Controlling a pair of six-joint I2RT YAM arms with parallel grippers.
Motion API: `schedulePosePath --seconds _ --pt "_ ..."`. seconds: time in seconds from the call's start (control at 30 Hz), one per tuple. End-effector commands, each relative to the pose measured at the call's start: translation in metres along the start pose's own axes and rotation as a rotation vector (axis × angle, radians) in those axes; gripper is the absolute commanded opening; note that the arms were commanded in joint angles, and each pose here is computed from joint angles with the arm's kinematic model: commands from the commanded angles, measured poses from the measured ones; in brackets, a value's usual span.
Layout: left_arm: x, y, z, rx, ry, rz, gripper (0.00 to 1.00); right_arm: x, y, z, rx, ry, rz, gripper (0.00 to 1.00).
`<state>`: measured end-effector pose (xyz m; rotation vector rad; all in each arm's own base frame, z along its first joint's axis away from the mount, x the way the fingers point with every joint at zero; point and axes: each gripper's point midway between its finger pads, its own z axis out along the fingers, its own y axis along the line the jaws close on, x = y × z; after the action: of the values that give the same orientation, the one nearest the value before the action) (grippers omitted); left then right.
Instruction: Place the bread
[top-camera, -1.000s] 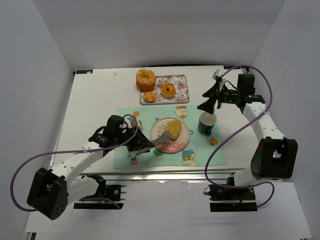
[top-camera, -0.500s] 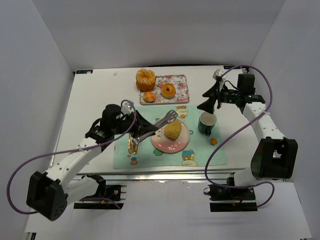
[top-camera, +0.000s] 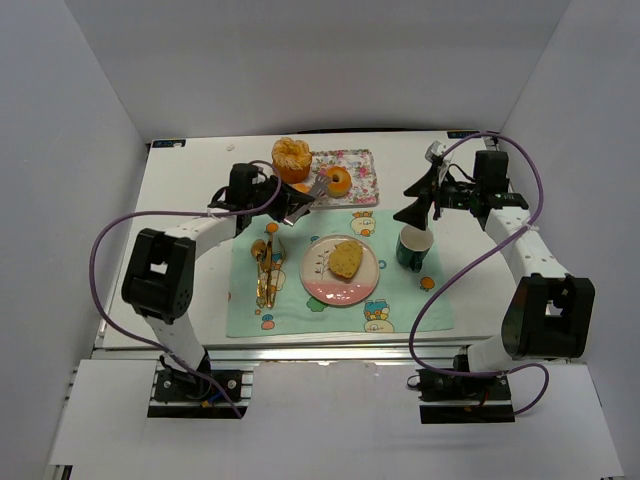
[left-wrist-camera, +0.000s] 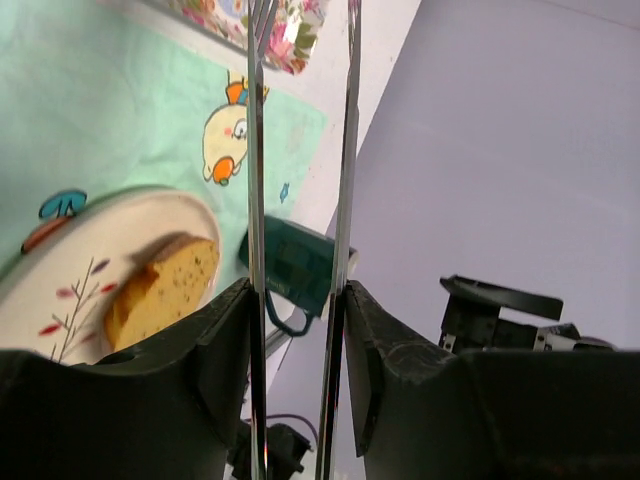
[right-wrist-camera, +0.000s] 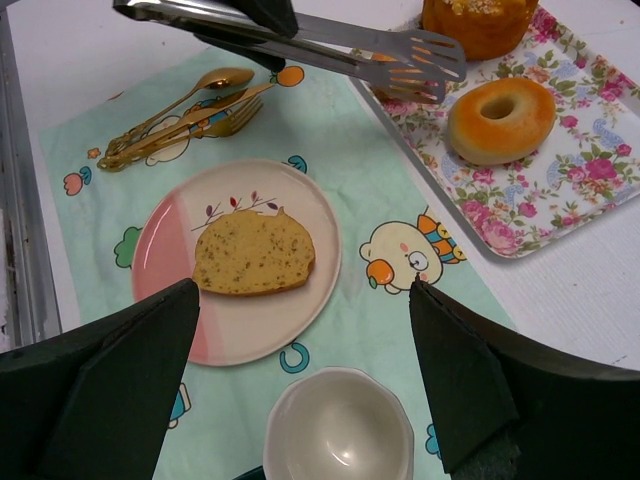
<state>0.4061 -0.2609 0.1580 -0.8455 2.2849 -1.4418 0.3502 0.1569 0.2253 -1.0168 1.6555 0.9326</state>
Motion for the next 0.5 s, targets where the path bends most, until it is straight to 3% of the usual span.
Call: schedulePosePath --seconds 0.0,0.47 --pt "-0.010 -0.037 0.002 0.083 -0.020 0.035 0.50 -0.009 0.005 -0.004 -0.005 -0.032 -0.047 0.89" --pt "-0.016 -0.016 0.018 0.013 0.012 -0.013 0.53 -0.008 0.000 -0.002 -0.001 -0.030 -0.045 0.89"
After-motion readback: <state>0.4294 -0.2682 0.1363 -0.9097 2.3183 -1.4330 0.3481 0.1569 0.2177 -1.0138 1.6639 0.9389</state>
